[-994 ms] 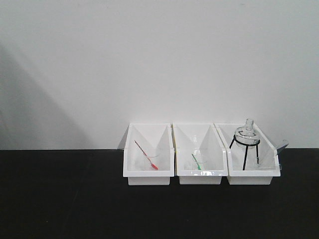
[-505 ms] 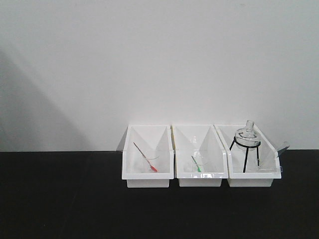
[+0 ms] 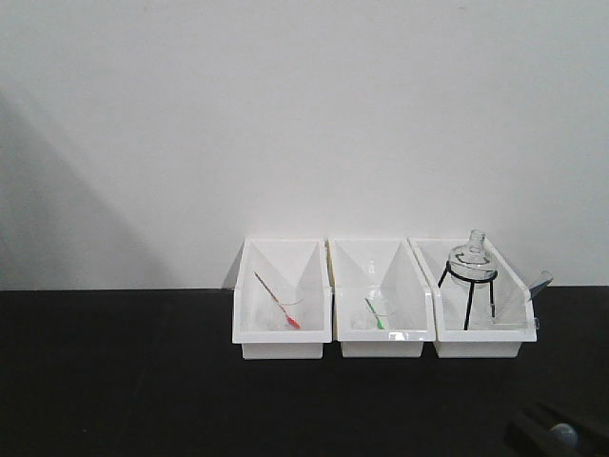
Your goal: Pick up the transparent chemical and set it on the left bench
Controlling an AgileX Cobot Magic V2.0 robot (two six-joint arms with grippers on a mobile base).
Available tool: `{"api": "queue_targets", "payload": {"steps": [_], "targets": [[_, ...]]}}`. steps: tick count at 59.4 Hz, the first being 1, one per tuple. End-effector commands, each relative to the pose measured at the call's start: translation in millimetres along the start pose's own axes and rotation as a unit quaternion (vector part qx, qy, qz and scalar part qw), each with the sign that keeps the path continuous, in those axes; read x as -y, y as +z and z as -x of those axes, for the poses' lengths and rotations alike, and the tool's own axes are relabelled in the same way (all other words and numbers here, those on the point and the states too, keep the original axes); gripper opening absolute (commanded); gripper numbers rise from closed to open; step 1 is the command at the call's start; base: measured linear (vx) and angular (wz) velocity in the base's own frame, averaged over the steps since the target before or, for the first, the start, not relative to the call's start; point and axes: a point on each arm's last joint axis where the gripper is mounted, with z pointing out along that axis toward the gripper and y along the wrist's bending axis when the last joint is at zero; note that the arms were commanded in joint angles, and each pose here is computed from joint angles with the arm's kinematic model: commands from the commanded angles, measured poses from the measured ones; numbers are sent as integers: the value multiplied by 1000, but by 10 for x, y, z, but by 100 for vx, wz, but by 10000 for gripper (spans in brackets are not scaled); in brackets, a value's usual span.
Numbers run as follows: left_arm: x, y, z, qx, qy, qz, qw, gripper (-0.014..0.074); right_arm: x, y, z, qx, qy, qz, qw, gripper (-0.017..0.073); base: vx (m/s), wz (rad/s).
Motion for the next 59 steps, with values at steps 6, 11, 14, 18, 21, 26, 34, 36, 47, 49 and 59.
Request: {"api": "queue_targets", "payload": {"steps": [6, 11, 14, 18, 21, 26, 34, 36, 47, 49, 59], "targets": [[-1, -13, 28, 41, -4, 1, 999, -3, -42, 186, -90, -40, 39, 116, 992, -3, 0, 0], [-1, -13, 28, 41, -4, 1, 999, -3, -28, 234, -193, -72, 50, 134, 987, -3, 0, 0], [-1, -13, 28, 41, -4, 1, 999, -3, -10, 258, -234, -82, 55, 136, 986, -3, 0, 0], [-1, -13, 28, 41, -4, 1, 999, -3, 8, 279, -263, -87, 54, 135, 985, 1, 0, 0], [-1, -13, 28, 41, -4, 1, 999, -3, 17, 289, -279, -90, 48, 135, 986, 9, 0, 0], [-1, -13, 28, 41, -4, 1, 999, -3, 26, 299, -294, -91, 35, 136, 986, 43, 0, 0], [-1, -13, 28, 41, -4, 1, 999, -3, 23, 298, -293, -88, 19, 139, 986, 149, 0, 0], [-1, -13, 28, 41, -4, 1, 999, -3, 20, 298, -292, -87, 19, 141, 986, 186, 0, 0], [-1, -13, 28, 41, -4, 1, 999, -3, 1, 294, -280, -81, 21, 152, 985, 405, 0, 0], [-1, -13, 28, 41, -4, 1, 999, -3, 1, 294, -280, -82, 22, 152, 985, 435, 0, 0], [-1, -13, 28, 41, -4, 1, 999, -3, 2, 294, -279, -82, 24, 151, 985, 482, 0, 0]]}}
